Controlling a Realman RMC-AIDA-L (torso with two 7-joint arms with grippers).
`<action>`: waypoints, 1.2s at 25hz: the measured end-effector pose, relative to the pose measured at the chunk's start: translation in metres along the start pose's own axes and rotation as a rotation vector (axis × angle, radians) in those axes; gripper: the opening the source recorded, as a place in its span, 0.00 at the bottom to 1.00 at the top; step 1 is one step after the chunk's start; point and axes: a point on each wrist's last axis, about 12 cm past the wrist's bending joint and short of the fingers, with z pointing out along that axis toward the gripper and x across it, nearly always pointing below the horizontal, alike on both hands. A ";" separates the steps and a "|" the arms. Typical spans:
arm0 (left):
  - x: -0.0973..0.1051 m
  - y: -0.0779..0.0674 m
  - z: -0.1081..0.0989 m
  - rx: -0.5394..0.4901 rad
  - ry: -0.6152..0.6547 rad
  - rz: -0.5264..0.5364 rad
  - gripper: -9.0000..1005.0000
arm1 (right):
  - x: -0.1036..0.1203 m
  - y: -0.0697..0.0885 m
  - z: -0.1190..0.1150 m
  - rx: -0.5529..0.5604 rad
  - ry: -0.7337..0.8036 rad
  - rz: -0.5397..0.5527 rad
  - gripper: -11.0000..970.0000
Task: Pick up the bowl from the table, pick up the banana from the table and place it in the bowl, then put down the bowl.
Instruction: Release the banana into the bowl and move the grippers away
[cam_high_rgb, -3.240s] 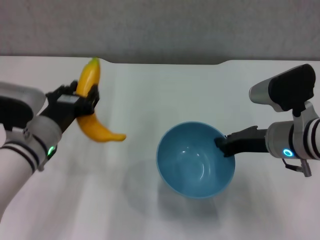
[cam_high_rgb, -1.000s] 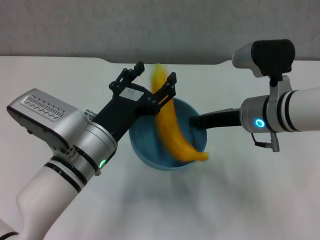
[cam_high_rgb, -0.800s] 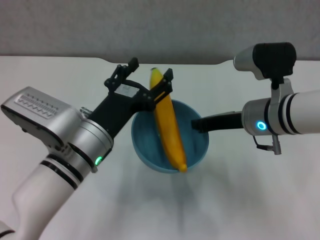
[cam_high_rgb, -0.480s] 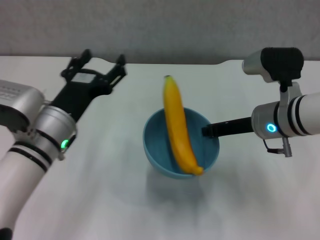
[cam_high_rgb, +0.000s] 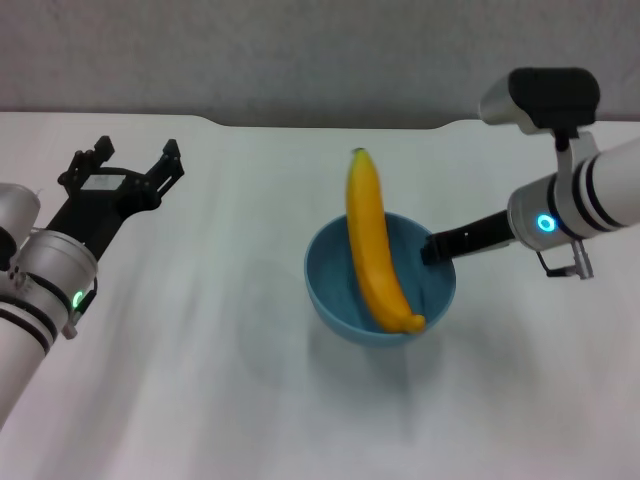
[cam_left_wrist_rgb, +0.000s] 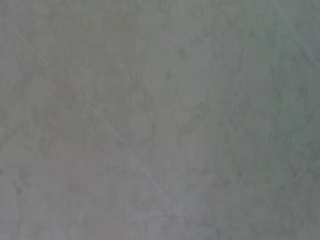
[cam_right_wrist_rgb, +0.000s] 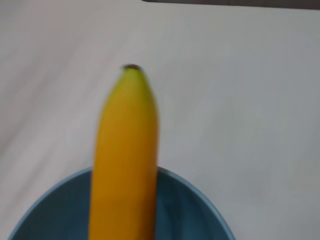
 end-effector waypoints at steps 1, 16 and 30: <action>0.000 0.001 0.000 -0.002 0.001 0.001 0.89 | -0.002 0.001 0.001 0.004 0.004 -0.005 0.05; 0.001 0.009 -0.002 -0.032 -0.002 0.005 0.89 | 0.014 0.010 0.015 0.006 0.094 -0.042 0.05; 0.005 0.010 -0.004 -0.040 0.009 0.001 0.89 | 0.024 0.005 0.018 0.017 0.107 -0.031 0.05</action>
